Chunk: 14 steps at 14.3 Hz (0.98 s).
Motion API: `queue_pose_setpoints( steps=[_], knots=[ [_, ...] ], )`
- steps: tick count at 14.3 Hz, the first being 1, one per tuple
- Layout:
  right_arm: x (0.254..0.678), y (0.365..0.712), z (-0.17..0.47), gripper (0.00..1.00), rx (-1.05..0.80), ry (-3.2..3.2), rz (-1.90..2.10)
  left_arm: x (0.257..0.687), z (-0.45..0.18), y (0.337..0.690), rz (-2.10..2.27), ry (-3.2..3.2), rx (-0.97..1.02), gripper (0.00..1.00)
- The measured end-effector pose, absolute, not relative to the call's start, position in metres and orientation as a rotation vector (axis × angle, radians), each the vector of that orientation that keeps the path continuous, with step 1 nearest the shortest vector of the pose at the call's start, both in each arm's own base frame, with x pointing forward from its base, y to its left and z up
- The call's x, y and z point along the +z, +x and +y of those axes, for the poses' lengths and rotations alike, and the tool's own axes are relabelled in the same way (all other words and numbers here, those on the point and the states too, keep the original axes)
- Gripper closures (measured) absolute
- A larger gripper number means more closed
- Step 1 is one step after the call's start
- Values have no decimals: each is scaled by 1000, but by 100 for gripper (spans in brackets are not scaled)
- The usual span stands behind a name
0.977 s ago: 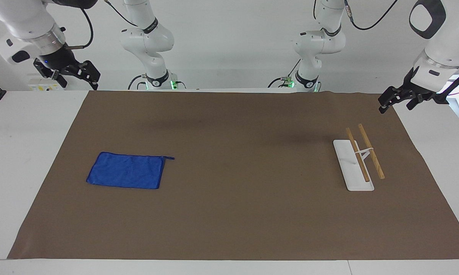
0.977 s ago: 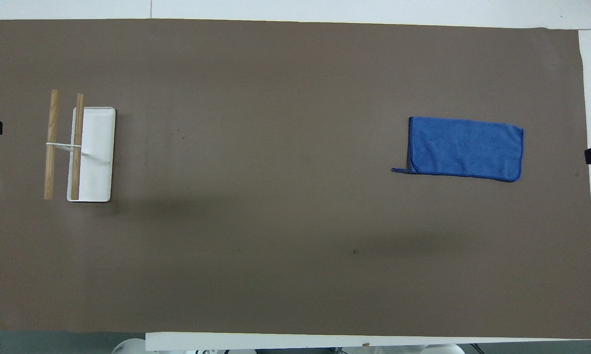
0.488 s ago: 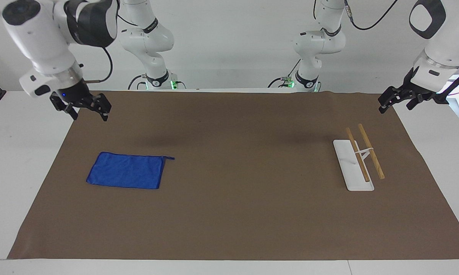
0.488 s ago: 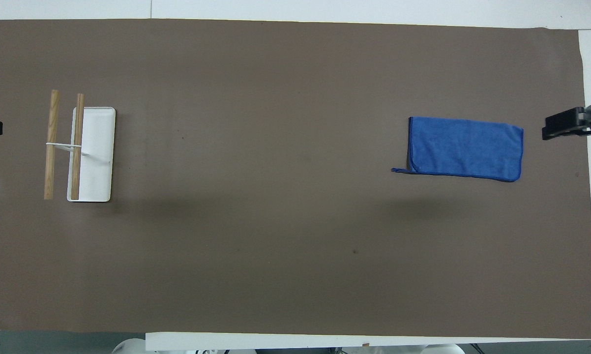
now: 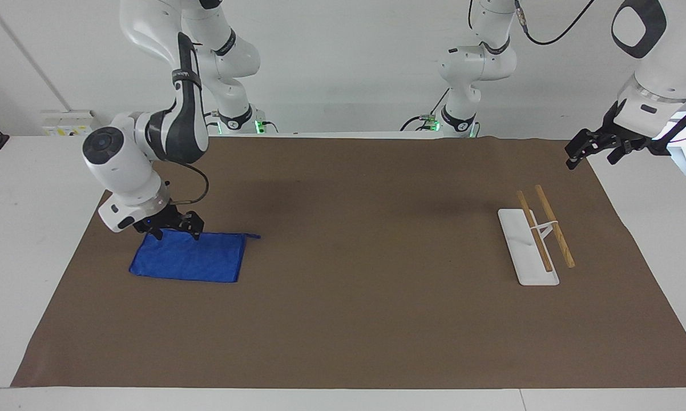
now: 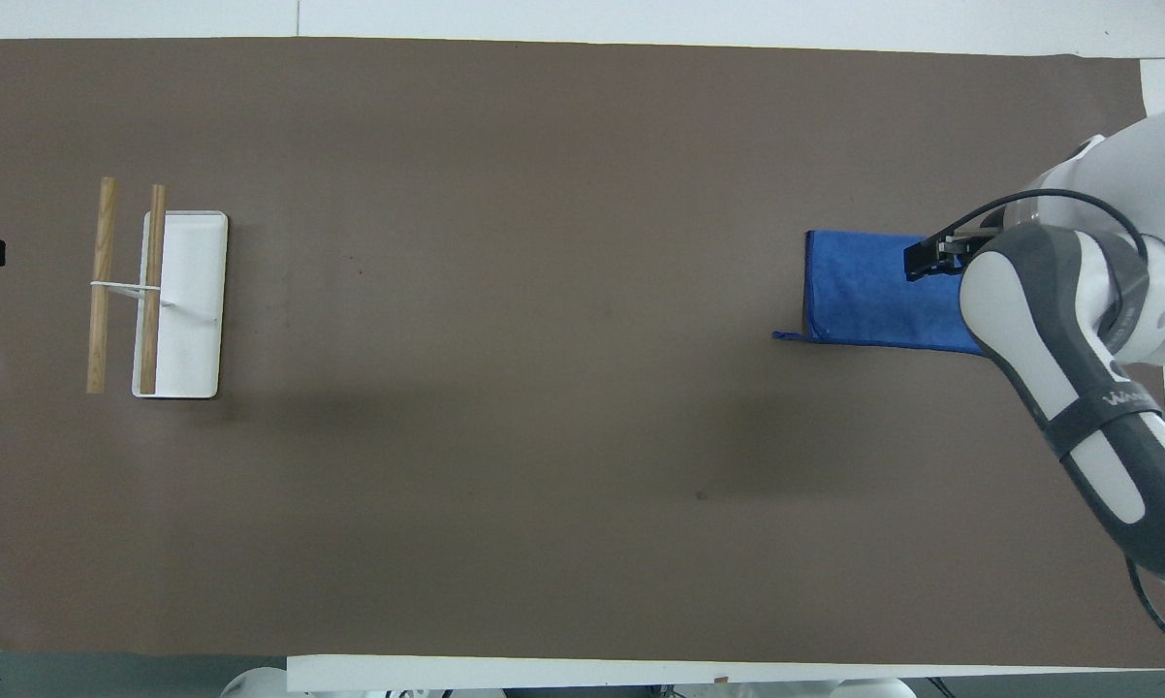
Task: Right arm passes towel to left arm to hang
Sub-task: 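Reach the right gripper down to the edge of the blue towel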
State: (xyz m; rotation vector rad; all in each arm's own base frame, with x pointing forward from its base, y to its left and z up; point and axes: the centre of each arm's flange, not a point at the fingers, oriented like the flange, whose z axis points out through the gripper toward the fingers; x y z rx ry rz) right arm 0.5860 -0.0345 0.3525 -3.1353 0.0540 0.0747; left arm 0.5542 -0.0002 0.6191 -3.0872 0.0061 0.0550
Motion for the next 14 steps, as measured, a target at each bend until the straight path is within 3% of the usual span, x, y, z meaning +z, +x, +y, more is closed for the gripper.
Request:
queue_pose_setpoints(
  steps=[4, 14],
  knots=[
    [319, 573, -36, 6, 127, -3134, 60, 619, 0, 554, 6, -3087, 55, 0],
    [287, 555, -38, 12, 129, -3135, 19, 619, -1, 554, 10, -3087, 55, 0]
  ],
)
